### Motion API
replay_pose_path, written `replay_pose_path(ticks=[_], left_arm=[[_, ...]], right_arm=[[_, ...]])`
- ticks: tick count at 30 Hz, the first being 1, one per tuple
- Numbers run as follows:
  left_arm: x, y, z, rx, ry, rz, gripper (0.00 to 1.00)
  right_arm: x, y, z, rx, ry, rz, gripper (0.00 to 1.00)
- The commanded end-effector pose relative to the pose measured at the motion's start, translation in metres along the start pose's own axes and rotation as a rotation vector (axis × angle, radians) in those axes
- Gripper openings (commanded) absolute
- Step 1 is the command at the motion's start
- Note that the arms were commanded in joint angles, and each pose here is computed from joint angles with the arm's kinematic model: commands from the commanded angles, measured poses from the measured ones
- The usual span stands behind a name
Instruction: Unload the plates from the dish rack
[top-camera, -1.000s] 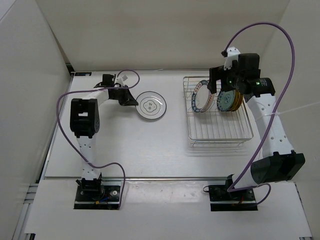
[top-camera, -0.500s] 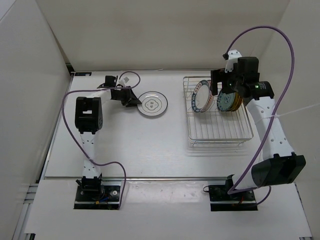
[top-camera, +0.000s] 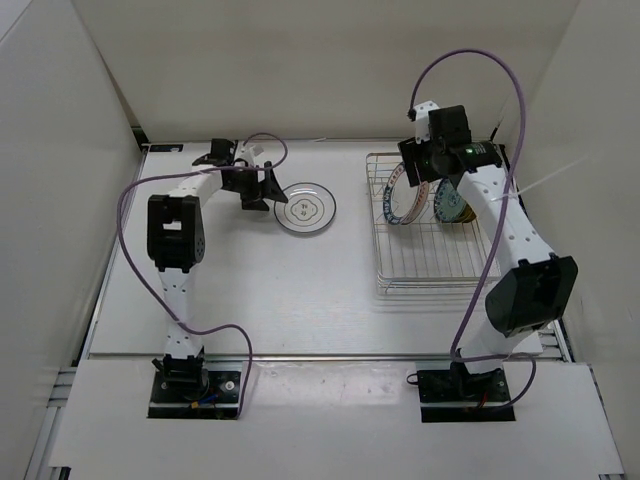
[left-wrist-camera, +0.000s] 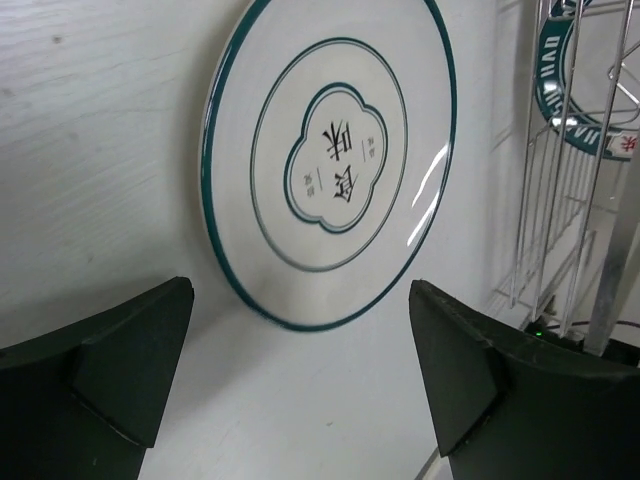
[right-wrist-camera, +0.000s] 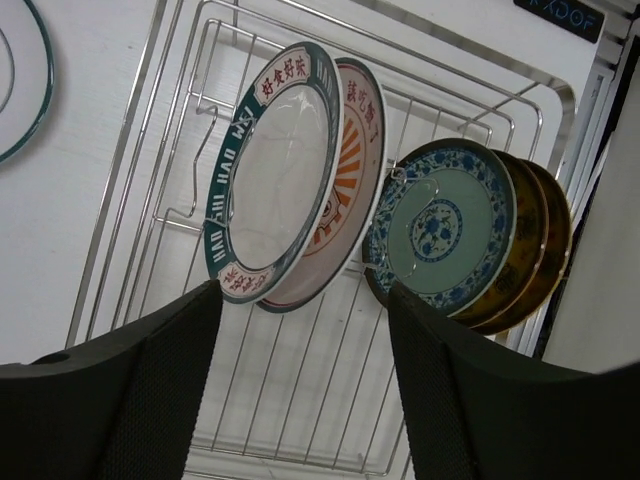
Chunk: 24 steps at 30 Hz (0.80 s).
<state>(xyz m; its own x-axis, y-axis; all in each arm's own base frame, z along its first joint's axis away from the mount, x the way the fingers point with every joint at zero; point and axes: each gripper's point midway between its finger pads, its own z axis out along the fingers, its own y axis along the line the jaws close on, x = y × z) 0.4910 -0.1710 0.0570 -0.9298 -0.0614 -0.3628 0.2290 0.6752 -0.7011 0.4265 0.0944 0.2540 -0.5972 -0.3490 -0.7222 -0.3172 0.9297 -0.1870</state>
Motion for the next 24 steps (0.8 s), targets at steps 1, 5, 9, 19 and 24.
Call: replay_pose_path(ticks=[1,5,9,19,24], left_arm=[[-0.039,-0.042,-0.073,-0.068,-0.122,0.209,1.00],[-0.045,-0.041,-0.117,-0.181,-0.160,0.258,1.00],[-0.042,-0.043,-0.151,-0.302,-0.172,0.297,1.00],[-0.032,-0.053,-0.219,-0.460,-0.255,0.322,1.00],[-0.031,-0.061,-0.236,-0.485,-0.304,0.341,1.00]], right_arm=[[-0.020,-0.016,0.001,0.103,-0.030,-0.044,0.70],[-0.019,-0.016,0.019,0.125,-0.001,-0.063,0.54],[-0.013,-0.013,0.033,0.120,0.024,-0.067,0.51],[-0.005,-0.008,0.054,0.103,0.053,-0.072,0.50],[0.000,-0.006,0.061,0.100,0.071,-0.075,0.48]])
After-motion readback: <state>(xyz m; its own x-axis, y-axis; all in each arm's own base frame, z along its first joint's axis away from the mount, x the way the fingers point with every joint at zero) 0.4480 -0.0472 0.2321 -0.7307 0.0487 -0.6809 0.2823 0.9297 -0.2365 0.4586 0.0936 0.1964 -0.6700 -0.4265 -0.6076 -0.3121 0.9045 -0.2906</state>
